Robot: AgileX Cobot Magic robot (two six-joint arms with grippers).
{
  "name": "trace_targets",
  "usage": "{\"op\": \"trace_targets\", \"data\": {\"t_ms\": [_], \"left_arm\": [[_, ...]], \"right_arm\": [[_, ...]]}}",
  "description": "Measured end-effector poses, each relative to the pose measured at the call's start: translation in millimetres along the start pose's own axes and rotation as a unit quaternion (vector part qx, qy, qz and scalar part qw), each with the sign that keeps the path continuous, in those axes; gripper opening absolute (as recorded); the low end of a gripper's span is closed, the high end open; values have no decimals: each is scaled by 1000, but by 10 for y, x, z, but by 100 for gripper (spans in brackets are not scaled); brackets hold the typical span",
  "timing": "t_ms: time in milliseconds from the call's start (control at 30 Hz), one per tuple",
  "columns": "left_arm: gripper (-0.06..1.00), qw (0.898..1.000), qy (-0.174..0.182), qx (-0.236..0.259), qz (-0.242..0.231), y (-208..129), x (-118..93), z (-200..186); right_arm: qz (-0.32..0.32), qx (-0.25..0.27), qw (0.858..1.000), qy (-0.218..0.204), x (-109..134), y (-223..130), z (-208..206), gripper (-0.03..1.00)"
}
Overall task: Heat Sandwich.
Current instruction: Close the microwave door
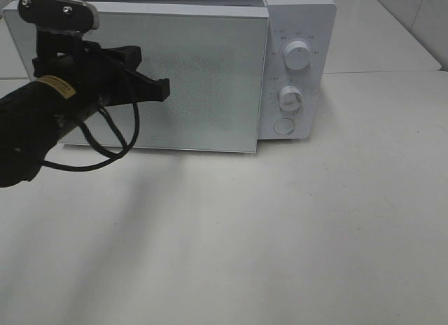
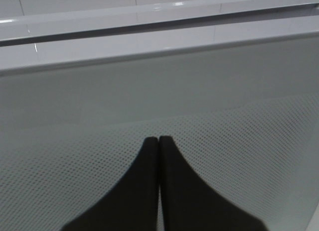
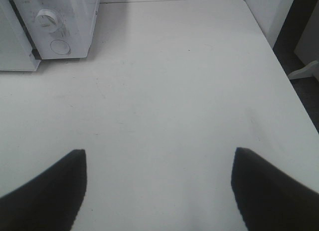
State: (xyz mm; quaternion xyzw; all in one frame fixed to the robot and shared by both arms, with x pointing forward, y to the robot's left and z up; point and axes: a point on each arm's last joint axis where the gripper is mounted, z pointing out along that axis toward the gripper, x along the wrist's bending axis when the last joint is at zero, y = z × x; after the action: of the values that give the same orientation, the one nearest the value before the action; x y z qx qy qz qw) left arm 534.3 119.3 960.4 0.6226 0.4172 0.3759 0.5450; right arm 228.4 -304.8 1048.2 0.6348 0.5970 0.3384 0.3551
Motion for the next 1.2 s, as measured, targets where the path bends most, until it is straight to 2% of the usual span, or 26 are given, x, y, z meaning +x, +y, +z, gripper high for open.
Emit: {"op": "trace_targets", "data": {"t_ms": [300, 433, 567, 1200], "left_arm": [[0, 1000, 2, -3, -6, 45, -192, 234], [0, 1000, -4, 10, -10, 20, -253, 345], [0, 999, -23, 26, -8, 14, -359, 441], [0, 997, -61, 37, 13, 6, -644, 810]], "right_arm": [[0, 0, 1000, 0, 0, 0, 0, 77], [0, 0, 1000, 0, 0, 0, 0, 77], [0, 0, 1000, 0, 0, 0, 0, 77], [0, 0, 1000, 0, 1, 0, 0, 77]]}}
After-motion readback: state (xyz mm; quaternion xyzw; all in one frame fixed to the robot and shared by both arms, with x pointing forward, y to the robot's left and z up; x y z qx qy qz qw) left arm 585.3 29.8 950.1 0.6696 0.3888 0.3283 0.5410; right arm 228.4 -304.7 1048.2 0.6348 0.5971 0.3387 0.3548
